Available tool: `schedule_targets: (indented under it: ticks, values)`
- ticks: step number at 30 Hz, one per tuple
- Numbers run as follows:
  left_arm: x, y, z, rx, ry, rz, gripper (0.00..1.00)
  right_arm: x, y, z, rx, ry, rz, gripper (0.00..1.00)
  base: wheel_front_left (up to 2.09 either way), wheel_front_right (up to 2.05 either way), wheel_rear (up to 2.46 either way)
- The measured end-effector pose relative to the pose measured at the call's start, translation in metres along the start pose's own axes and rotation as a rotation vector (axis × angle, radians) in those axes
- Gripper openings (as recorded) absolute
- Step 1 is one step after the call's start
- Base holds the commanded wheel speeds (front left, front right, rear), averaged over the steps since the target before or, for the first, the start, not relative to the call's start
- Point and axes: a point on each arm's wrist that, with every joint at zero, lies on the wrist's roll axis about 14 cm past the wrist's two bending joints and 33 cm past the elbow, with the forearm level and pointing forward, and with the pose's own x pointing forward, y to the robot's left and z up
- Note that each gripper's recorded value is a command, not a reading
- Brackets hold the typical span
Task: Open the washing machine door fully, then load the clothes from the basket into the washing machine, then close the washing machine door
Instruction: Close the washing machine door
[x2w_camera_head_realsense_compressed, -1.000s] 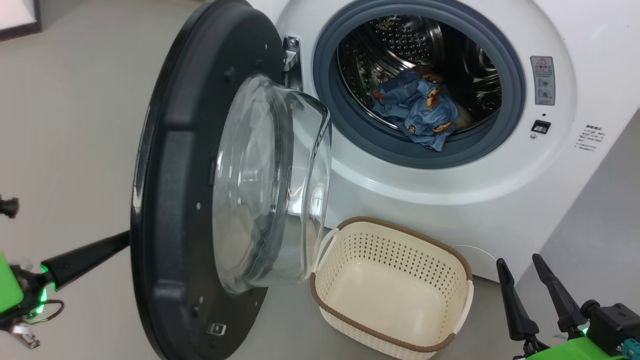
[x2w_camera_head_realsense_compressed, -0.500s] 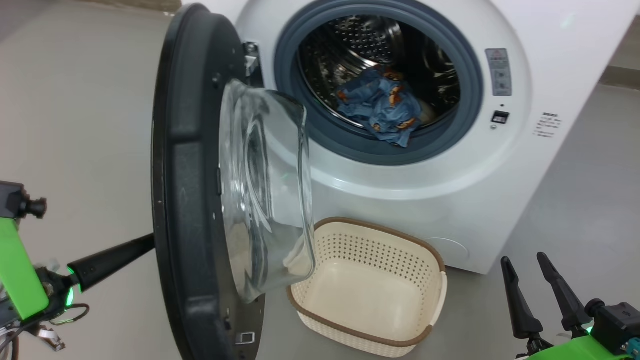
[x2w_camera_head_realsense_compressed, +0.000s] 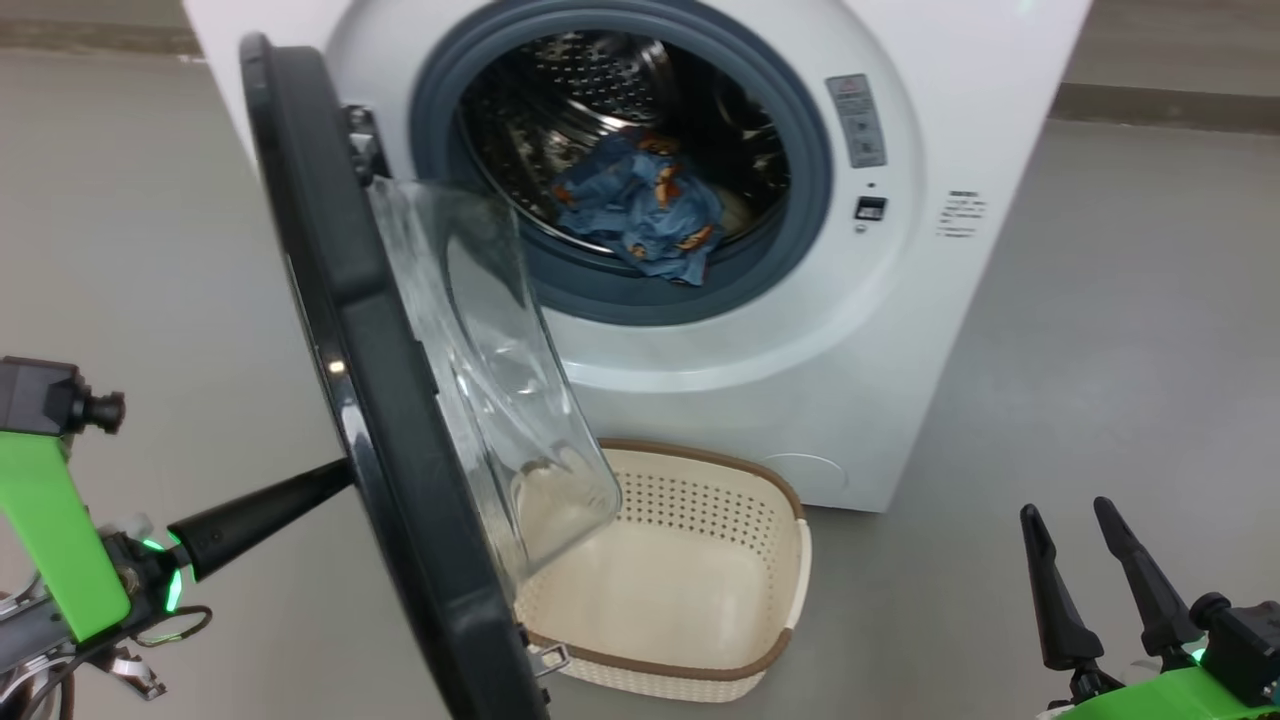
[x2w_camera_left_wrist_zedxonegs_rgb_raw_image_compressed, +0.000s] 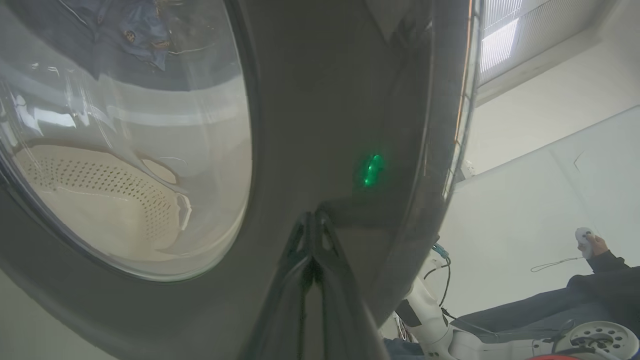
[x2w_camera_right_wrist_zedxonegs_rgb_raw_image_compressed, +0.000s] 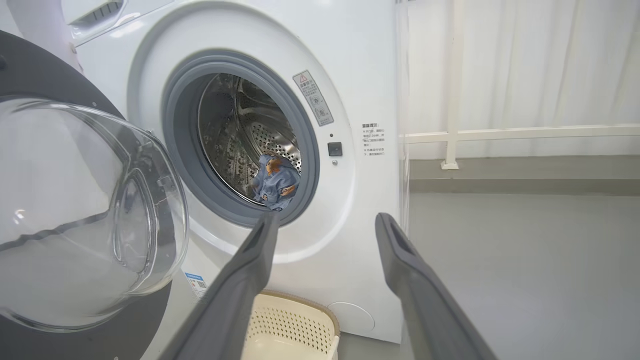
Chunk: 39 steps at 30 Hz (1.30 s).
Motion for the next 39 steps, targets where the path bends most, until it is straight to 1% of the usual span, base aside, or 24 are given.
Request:
schedule_targets:
  ticks: [8, 13, 17, 24, 26, 27, 29, 32, 33, 35, 38, 39]
  values:
    - [0.031, -0.001, 0.002, 0.011, 0.056, -0.032, 0.0, -0.021, -0.031, 0.007, -0.013, -0.017, -0.104, 1.0, 0.0, 0.0, 0.0]
    - [0.051, -0.003, 0.002, 0.015, 0.087, -0.055, 0.0, -0.039, -0.049, 0.006, -0.017, -0.009, -0.174, 1.0, 0.0, 0.0, 0.0]
    - [0.062, -0.003, 0.001, 0.011, 0.101, -0.068, 0.0, -0.044, -0.056, 0.005, -0.017, -0.007, -0.201, 1.0, 0.0, 0.0, 0.0]
    - [0.06, 0.002, 0.004, 0.009, 0.077, -0.051, 0.0, -0.043, -0.055, 0.003, -0.01, -0.004, -0.201, 1.0, 0.0, 0.0, 0.0]
    - [0.058, 0.005, 0.003, 0.002, 0.067, -0.039, 0.04, -0.041, -0.053, 0.003, -0.009, -0.004, -0.195, 1.0, 0.0, 0.0, 0.0]
    - [0.056, 0.008, 0.0, -0.005, 0.066, -0.029, 0.04, -0.04, -0.052, 0.003, -0.009, -0.005, -0.191, 1.0, 0.0, 0.0, 0.0]
    - [0.051, 0.014, -0.005, -0.022, 0.06, -0.009, 0.08, -0.039, -0.051, 0.003, -0.008, -0.005, -0.184, 1.0, 0.0, 0.0, 0.0]
    - [0.044, 0.025, -0.012, -0.041, 0.048, 0.03, 0.18, -0.036, -0.048, 0.004, -0.008, -0.006, -0.175, 1.0, 0.0, 0.0, 0.0]
    - [0.041, 0.029, -0.014, -0.044, 0.041, 0.046, 0.25, -0.036, -0.047, 0.004, -0.008, -0.006, -0.172, 1.0, 0.0, 0.0, 0.0]
    - [0.036, 0.034, -0.015, -0.053, 0.019, 0.067, 0.35, -0.034, -0.046, 0.004, -0.008, -0.007, -0.166, 1.0, 0.0, 0.0, 0.0]
    - [0.029, 0.041, -0.014, -0.066, -0.023, 0.093, 0.41, -0.033, -0.044, 0.004, -0.008, -0.008, -0.16, 1.0, 0.0, 0.0, 0.0]
    - [0.027, 0.044, -0.014, -0.068, -0.039, 0.104, 0.46, -0.032, -0.044, 0.004, -0.008, -0.008, -0.158, 1.0, 0.0, 0.0, 0.0]
